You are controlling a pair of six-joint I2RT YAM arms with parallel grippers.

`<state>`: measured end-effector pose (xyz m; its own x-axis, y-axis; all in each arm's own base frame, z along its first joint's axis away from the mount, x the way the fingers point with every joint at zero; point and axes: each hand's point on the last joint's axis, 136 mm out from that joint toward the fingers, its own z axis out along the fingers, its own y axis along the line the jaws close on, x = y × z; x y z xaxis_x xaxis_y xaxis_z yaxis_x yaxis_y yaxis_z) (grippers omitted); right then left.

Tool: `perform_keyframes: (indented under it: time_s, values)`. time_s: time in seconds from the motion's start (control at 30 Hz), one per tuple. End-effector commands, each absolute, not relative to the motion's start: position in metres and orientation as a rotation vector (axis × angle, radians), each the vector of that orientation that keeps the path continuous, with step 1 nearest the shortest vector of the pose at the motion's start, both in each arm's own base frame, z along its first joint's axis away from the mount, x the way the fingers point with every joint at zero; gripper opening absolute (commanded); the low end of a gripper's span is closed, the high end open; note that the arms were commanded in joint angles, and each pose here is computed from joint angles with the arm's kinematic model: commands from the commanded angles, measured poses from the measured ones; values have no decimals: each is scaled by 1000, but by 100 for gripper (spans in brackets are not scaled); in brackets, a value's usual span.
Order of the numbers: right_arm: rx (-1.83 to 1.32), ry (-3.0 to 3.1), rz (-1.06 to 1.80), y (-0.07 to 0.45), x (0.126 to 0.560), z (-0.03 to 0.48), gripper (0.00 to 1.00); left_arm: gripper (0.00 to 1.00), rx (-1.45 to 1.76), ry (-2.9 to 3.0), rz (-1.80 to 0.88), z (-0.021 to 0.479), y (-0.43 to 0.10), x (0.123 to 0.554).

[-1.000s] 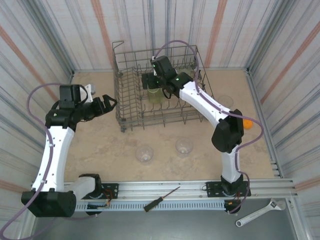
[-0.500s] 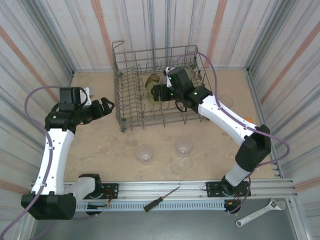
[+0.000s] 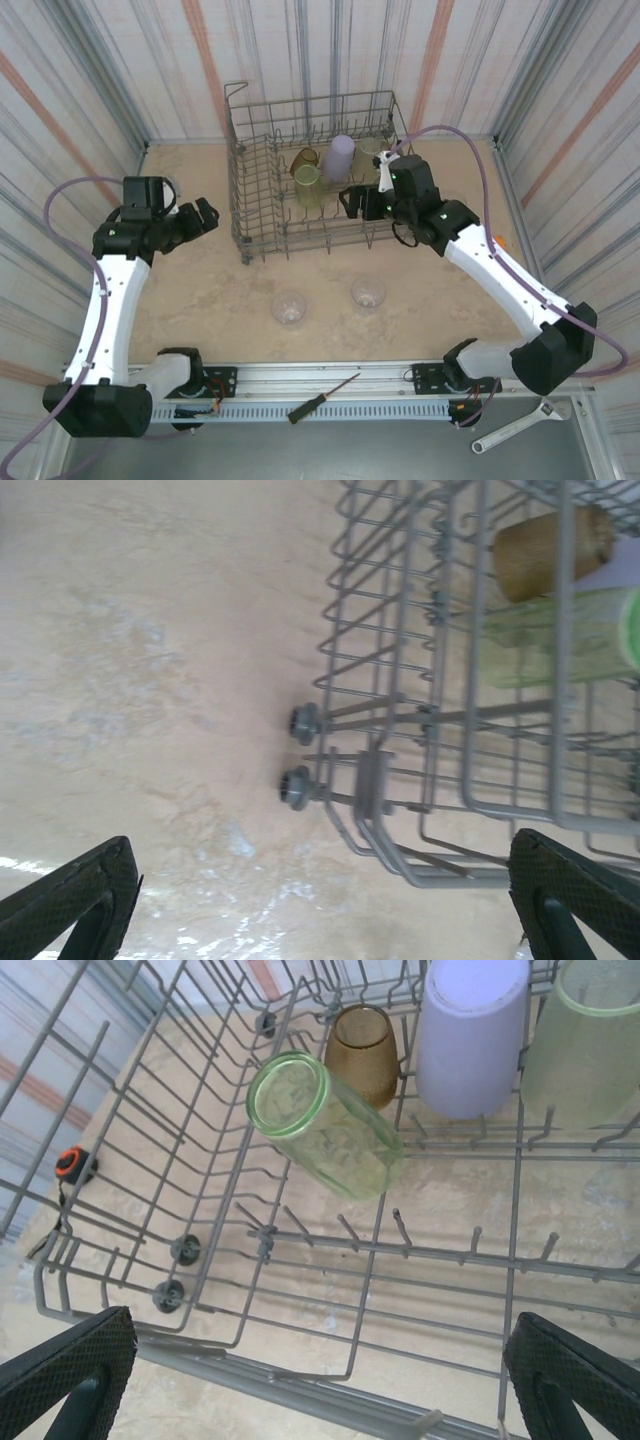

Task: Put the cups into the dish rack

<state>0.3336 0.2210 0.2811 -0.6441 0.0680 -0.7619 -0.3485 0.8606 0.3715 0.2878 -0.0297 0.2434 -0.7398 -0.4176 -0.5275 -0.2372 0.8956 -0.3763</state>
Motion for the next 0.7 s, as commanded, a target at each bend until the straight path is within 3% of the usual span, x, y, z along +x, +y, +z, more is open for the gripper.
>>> perform_keyframes:
  time_s: [0.0,0.23,0.67]
  values:
    - [-231,2199,664,213,326,282,99,99,-557,2459,-213,228,-5,285]
    - [-218,2232,661,203,330,267,99,99,-597,2458,-53,216,23,296]
    - [-201,2162,592,187,346,246,99,99,-963,2424,-16,170,79,285]
